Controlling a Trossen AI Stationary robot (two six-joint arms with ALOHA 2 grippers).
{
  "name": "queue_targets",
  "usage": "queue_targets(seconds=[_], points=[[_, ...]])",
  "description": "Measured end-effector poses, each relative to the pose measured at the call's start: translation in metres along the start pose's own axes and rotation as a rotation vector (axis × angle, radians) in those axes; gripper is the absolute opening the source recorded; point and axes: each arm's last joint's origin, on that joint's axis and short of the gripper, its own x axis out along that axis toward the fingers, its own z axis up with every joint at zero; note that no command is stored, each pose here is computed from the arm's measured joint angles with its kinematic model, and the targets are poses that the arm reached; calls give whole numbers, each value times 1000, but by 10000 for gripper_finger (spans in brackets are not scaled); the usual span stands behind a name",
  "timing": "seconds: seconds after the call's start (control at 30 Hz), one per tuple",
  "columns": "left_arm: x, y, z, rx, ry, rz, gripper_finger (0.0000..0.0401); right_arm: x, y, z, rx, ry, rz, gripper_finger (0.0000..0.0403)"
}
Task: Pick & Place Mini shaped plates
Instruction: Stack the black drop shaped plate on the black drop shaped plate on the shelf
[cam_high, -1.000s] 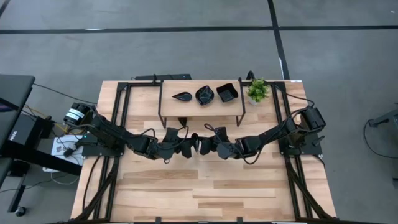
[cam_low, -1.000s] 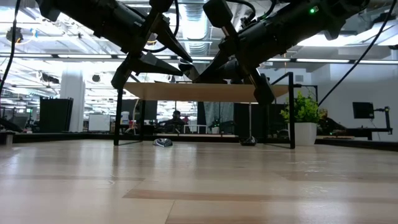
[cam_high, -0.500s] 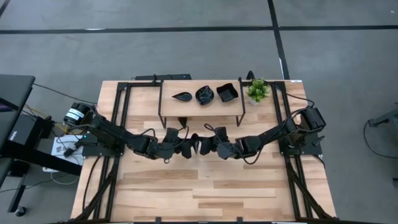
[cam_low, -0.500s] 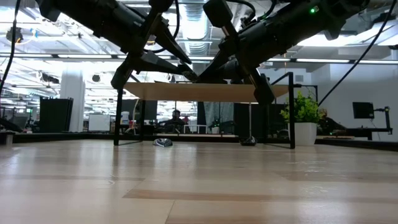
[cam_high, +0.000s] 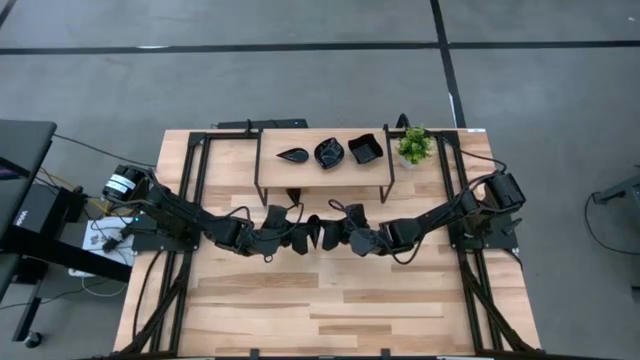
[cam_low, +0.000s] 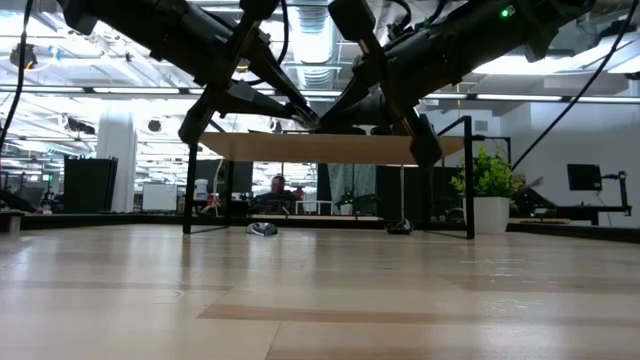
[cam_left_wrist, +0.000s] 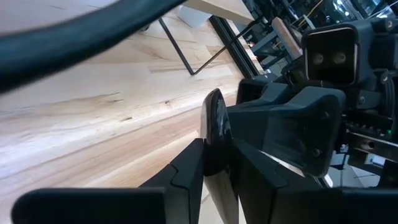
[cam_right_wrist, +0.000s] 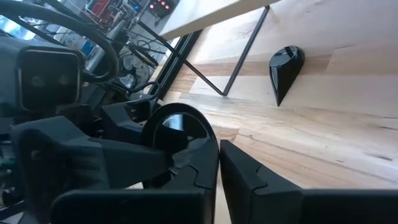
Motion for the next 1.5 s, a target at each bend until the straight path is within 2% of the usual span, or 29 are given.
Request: queue_targets(seconds=[0.27,0.5,0.7,0.93,1.07,1.17,1.3,1.5], points=[[0,-1,0,-2,16,-11,78,-7,8,10,-94,-12,30,65],[-1,-2,-1,-3,70,-37,76,-20,19,26,-212,-25,70,73],[-7,-8,7,5,174,-132,76,-37,26,42,-348,30,111,73],[-25,-21,28,42,304,-327,76,-58,38,57,-475,207,330,73],[-36,-27,37,47,364,-425,76,-66,43,63,-463,302,453,73],[-41,-29,42,42,387,-466,76,-68,44,64,-398,390,511,73],[-44,-30,42,32,427,-497,76,-66,43,57,-369,441,509,73],[-36,-27,30,2,539,-490,76,-56,39,38,-364,522,510,73]])
